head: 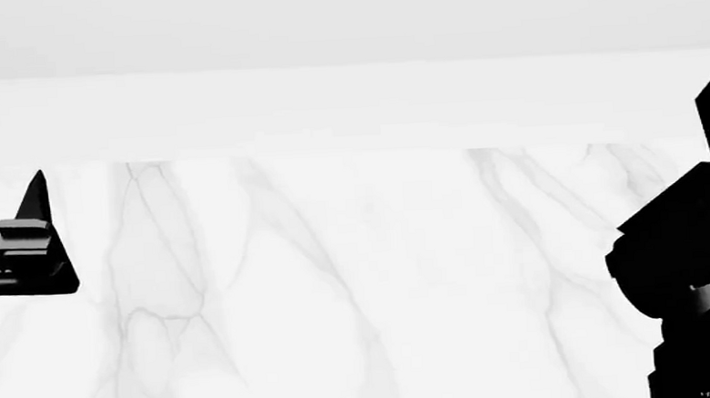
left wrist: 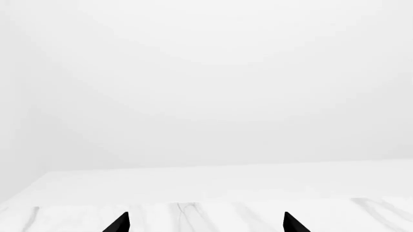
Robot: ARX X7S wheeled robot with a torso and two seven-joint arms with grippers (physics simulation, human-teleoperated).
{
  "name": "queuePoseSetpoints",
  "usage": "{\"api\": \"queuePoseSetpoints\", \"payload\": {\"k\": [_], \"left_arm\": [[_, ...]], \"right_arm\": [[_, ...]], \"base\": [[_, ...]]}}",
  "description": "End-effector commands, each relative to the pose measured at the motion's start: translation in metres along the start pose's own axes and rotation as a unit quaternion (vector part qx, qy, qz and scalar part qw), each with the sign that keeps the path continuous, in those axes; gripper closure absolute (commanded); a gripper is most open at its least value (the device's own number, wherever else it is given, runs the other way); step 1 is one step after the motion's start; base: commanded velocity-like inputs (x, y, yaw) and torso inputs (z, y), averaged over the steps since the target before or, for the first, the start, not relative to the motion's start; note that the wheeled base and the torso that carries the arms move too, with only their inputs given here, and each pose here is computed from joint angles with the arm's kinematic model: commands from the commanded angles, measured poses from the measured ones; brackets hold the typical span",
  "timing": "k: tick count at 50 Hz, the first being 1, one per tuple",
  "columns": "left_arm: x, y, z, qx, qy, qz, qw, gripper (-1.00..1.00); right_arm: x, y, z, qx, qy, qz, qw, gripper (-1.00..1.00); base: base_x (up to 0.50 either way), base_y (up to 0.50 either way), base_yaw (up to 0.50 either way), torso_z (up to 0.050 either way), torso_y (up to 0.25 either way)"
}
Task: Pick up the book on the left and place it on top of the shelf.
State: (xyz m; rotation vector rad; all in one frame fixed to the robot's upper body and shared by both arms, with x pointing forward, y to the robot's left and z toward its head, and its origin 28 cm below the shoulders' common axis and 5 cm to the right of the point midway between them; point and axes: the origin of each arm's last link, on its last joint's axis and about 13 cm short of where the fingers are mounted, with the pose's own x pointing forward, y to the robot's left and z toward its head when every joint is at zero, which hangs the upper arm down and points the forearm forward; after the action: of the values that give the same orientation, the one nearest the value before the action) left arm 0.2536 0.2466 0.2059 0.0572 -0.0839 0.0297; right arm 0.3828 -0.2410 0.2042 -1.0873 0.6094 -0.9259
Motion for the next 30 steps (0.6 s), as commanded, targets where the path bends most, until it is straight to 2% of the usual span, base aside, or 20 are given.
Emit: {"api": "queuePoseSetpoints", "payload": {"k": [1,6,9,20,23,24,25,27,28,30], "left_arm": [[0.001,-0.001,0.000,0.001,0.000,-0.001,1.000,-1.00],[0.002,-0.002,0.000,0.001,0.000,-0.003,1.000,-1.00],[0.002,-0.003,-0.001,0.001,0.001,-0.004,1.000,-1.00],[0.001,-0.003,-0.002,0.000,0.002,-0.004,1.000,-1.00],[0.002,-0.003,-0.002,-0.001,0.002,-0.005,1.000,-1.00],[0.002,-0.003,-0.002,-0.001,0.002,-0.006,1.000,-1.00],[0.002,-0.003,-0.003,-0.001,0.002,-0.006,1.000,-1.00],[0.002,-0.004,-0.002,-0.001,0.002,-0.007,1.000,-1.00],[0.002,-0.004,-0.002,-0.001,0.002,-0.007,1.000,-1.00],[0.002,-0.005,-0.002,-0.001,0.001,-0.009,1.000,-1.00]], "right_arm": [[-0.010,-0.021,0.048,0.055,-0.156,0.002,0.986,-1.00],[-0.015,-0.032,0.064,0.091,-0.199,0.005,0.976,-1.00],[-0.019,-0.033,0.070,0.091,-0.215,-0.003,0.972,-1.00],[-0.020,-0.026,0.068,0.084,-0.215,-0.001,0.973,-1.00],[-0.020,-0.025,0.068,0.090,-0.218,0.003,0.972,-1.00],[-0.021,-0.024,0.068,0.103,-0.216,0.023,0.971,-1.00],[-0.022,-0.020,0.069,0.125,-0.215,0.046,0.968,-1.00],[-0.024,-0.014,0.071,0.191,-0.214,0.122,0.950,-1.00],[-0.027,-0.010,0.073,0.239,-0.216,0.182,0.929,-1.00],[-0.029,-0.004,0.074,0.288,-0.223,0.247,0.898,-1.00]], "base": [[0.00,0.00,0.00,0.000,0.000],[0.00,0.00,0.00,0.000,0.000],[0.00,0.00,0.00,0.000,0.000],[0.00,0.00,0.00,0.000,0.000],[0.00,0.00,0.00,0.000,0.000],[0.00,0.00,0.00,0.000,0.000],[0.00,0.00,0.00,0.000,0.000],[0.00,0.00,0.00,0.000,0.000],[0.00,0.00,0.00,0.000,0.000],[0.00,0.00,0.00,0.000,0.000]]}}
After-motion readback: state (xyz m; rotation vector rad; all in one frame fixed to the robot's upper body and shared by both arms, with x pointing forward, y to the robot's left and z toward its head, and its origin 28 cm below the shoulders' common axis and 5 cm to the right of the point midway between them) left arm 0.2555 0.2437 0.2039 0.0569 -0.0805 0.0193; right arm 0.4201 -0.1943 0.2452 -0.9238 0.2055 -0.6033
